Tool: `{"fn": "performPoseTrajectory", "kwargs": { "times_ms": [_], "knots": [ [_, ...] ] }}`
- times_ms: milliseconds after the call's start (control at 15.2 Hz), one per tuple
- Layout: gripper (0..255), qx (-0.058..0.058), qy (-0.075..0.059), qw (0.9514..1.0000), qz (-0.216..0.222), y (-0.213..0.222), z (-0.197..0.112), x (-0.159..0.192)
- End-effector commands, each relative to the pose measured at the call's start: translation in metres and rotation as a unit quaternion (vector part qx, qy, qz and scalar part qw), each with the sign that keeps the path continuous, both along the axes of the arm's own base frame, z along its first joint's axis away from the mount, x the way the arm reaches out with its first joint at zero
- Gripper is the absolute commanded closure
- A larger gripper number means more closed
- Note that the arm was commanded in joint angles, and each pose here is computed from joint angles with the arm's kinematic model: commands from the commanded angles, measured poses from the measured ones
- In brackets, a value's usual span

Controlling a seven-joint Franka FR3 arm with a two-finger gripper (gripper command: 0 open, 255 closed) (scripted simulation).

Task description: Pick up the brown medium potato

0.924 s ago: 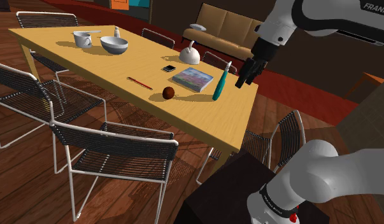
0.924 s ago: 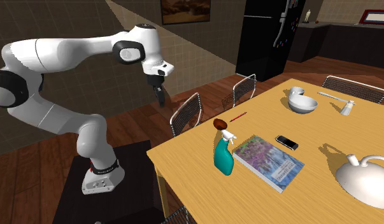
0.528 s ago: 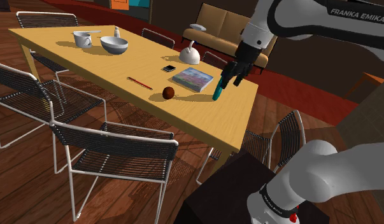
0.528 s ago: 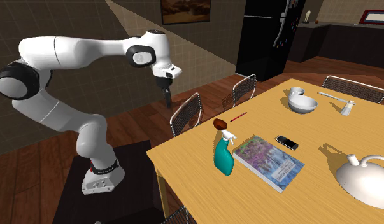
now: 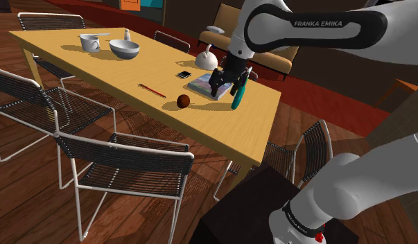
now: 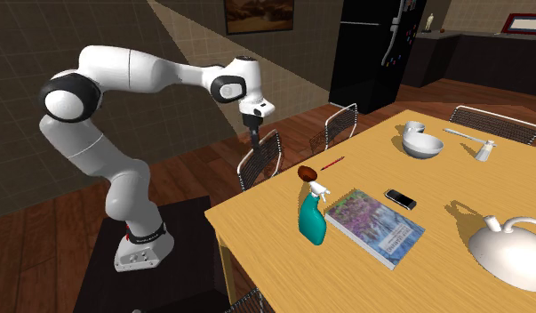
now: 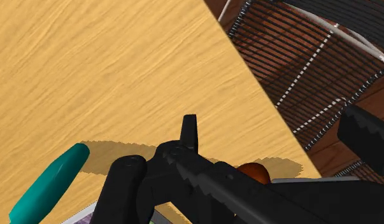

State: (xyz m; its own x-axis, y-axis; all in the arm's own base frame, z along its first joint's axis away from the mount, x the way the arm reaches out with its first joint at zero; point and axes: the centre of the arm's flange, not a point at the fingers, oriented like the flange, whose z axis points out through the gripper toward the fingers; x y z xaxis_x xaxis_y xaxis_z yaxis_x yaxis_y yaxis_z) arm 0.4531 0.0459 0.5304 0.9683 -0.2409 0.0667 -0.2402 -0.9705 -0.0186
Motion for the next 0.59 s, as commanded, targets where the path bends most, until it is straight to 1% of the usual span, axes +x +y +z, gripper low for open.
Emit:
{"fn": "performPoseTrajectory", "kwargs": {
  "times_ms": [0,264,528],
  "knots": [
    [0,-0.005,0.0,0.9997,-0.026,0.006,-0.012,0.024],
    [0,-0.015,0.001,0.9971,-0.075,0.012,-0.037,0.071],
    [0,-0.026,0.002,0.992,-0.123,0.014,-0.063,0.118]
  ]
}}
